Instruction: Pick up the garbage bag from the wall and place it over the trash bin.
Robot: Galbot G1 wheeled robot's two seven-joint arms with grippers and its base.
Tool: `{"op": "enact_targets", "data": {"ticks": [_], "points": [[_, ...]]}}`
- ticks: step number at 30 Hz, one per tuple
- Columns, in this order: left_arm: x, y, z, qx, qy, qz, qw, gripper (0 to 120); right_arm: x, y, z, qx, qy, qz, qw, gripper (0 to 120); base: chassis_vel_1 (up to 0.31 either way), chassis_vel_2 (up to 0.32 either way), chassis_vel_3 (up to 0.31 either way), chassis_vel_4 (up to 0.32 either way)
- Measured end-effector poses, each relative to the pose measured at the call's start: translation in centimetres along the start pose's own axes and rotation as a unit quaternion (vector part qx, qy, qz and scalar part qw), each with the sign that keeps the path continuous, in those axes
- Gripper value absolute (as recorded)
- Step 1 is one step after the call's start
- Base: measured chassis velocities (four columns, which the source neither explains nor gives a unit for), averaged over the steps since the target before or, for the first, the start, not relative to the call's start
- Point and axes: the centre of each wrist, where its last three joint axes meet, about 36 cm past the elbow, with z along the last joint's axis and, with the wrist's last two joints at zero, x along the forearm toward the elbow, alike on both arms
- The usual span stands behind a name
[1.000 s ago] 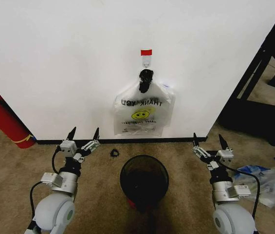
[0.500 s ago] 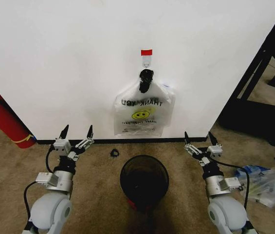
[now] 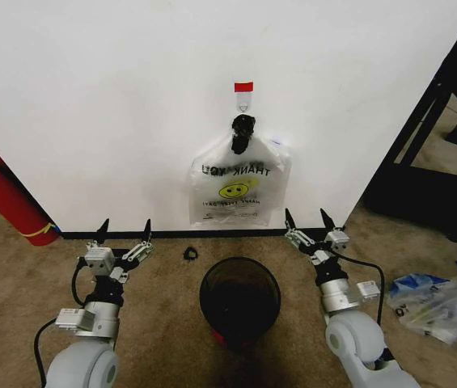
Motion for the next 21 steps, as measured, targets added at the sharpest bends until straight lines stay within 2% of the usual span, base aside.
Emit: {"op": "enact_targets", "data": {"ticks": [1,5,6,7,9,11,17,21], "points": [[0.0,0.0,0.0,0.0,0.0,0.0,1.0,100,0.0,0.0,0.0,0.0,0.0,0.0,1.0,100,0.0,0.0,0.0,0.0],[0.3,-0.2,0.3,-0.005,0.004,0.0,1.0,100,-4.7,0.7,1.8,-0.123,-0.005,-0.03,0.992,100,0.0,0.0,0.0,0.0],[0.4,-0.3,0.4,-0.007,0.006,0.001,1.0,100,-5.9,0.8,2.3,-0.159,-0.006,-0.036,0.987,100,0.0,0.0,0.0,0.0],[0.3,-0.3,0.7,-0.01,0.009,0.001,0.9999,100,-9.6,0.9,3.4,-0.242,-0.014,-0.053,0.969,100,0.0,0.0,0.0,0.0],[0.1,-0.1,1.1,-0.012,0.011,0.0,0.9999,100,-12.8,1.1,3.9,-0.28,-0.023,-0.073,0.957,100,0.0,0.0,0.0,0.0],[0.1,0.1,1.4,-0.014,0.014,-0.003,0.9998,100,-15.2,1.3,4.1,-0.295,-0.027,-0.083,0.952,100,0.0,0.0,0.0,0.0],[0.1,0.9,1.7,-0.022,0.015,-0.017,0.9995,100,-19.8,2.1,5.1,-0.302,-0.026,-0.084,0.949,100,0.0,0.0,0.0,0.0],[0.1,1.2,1.8,-0.024,0.014,-0.02,0.9994,100,-20.9,2.5,5.7,-0.298,-0.022,-0.084,0.951,100,0.0,0.0,0.0,0.0]]}}
